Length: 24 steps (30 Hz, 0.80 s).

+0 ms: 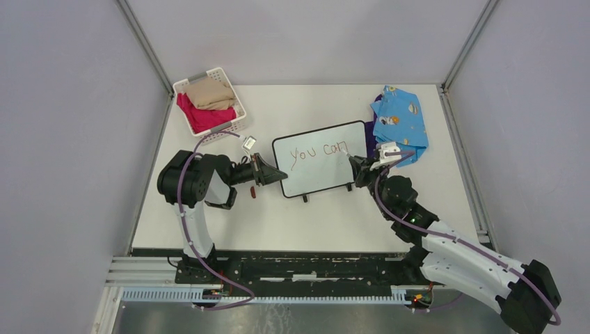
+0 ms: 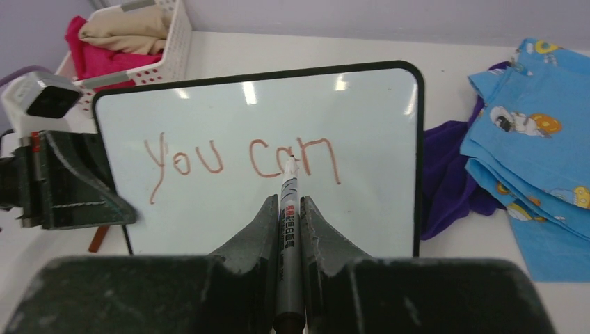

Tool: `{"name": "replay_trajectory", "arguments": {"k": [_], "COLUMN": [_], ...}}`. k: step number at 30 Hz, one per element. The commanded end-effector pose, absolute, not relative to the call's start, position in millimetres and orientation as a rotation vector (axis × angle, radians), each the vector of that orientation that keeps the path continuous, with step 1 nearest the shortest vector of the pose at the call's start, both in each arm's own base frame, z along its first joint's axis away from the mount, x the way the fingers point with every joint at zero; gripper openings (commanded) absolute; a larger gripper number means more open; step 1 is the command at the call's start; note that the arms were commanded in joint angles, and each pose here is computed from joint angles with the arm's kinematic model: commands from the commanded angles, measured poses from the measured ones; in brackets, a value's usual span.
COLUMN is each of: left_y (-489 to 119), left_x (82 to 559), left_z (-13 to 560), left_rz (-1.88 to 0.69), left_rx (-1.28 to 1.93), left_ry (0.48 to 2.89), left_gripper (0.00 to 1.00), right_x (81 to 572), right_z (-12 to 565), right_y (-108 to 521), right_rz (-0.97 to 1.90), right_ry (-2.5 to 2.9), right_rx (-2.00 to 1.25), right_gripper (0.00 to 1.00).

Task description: Write a sentence on the whiteboard

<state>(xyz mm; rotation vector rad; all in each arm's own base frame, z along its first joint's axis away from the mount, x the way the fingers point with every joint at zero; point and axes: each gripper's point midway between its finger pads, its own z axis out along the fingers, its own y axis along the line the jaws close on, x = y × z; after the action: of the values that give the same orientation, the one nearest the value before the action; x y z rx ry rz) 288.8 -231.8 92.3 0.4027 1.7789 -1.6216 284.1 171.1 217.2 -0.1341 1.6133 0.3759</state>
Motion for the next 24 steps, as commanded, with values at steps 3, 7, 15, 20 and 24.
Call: {"name": "replay_trajectory", "arguments": {"k": [3,7,15,20,24], "left_y": [-233,-233,-233,-234,-233], "left_x": [284,285,285,286,286], "left_z": [101,99,97,96,96], "left_rz": [-1.594,-1.589,-1.587,-1.588,-1.587], "left_rx": [0.516,0.514,0.516,0.512,0.508], "left_ry": [1.669,1.680,1.691,1.700,1.705], "left_gripper": [0.02,0.02,0.02,0.02,0.02], "right_x": [253,237,218,222,226], "right_z": [215,190,181,181,187], "right_y": [206,226,271,286,293], "right_rz": [0.436,0.431,0.384,0.383,0.393], "right_ry": [1.585,1.619,1.611,1.610,1.595], "right_rx": [-0.258,-0.352,-0.492,-0.499,-0.472], "right_gripper": [0.00,0.00,0.00,0.00,0.00]}}
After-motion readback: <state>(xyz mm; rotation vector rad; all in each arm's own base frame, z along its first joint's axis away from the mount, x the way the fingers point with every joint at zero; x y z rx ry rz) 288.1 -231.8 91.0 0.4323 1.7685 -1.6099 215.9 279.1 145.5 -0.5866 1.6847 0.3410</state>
